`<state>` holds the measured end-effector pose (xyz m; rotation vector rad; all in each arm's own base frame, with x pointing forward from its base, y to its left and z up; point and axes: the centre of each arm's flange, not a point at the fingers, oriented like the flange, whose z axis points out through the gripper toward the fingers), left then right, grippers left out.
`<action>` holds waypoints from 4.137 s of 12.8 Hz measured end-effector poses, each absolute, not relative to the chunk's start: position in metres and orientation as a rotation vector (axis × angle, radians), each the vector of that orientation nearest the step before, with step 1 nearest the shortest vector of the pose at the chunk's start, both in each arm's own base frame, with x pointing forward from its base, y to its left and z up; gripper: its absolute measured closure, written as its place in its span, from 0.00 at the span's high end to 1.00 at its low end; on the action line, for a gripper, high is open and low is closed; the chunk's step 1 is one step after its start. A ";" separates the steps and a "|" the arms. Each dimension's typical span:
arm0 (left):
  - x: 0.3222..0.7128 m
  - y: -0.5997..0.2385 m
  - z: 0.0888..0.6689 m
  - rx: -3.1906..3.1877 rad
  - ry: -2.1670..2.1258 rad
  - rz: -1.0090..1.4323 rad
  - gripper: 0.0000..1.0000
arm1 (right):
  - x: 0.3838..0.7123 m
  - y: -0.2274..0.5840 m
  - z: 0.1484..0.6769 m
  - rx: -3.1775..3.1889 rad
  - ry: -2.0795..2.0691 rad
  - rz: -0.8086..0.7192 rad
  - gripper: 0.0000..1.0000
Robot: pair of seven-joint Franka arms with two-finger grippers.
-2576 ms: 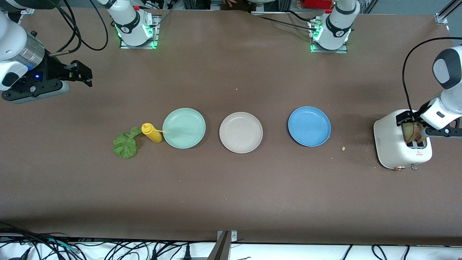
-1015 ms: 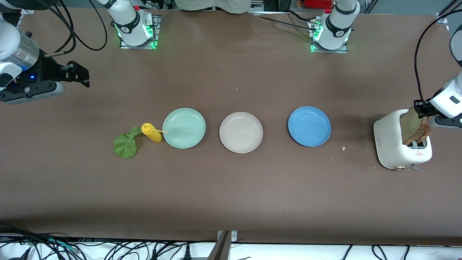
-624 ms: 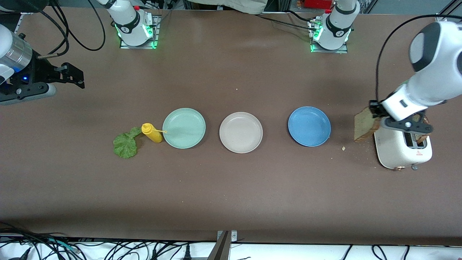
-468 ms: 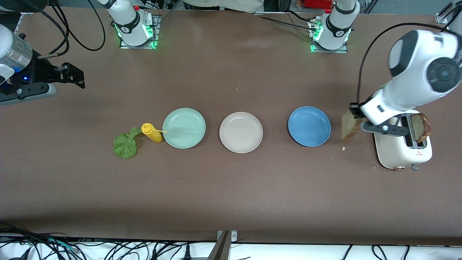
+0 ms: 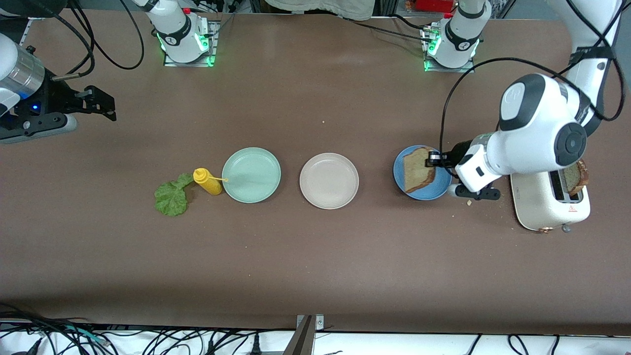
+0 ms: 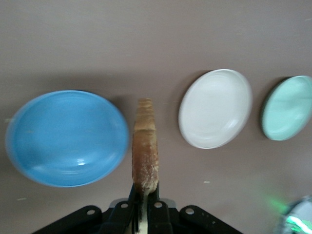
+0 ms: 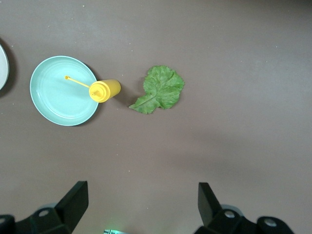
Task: Make sandwich in beige plate with both arms
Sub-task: 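Carry the bread slice with the left gripper onto the beige plate, then open the left gripper and withdraw it toward the toaster, then reach the right gripper to the yellow bottle while the left gripper rises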
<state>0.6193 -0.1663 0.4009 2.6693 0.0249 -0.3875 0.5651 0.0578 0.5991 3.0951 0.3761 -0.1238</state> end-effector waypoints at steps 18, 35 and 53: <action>0.599 -0.354 0.261 2.396 -0.023 -0.369 0.08 | 0.568 0.050 0.595 3.098 0.353 -0.136 1.00; 0.639 -0.199 0.292 2.691 -0.304 -0.346 1.00 | 0.575 0.028 0.585 3.105 0.293 -0.149 1.00; 0.601 -0.025 0.575 3.184 -0.237 -0.124 1.00 | 0.628 0.070 0.495 3.167 0.822 -0.236 1.00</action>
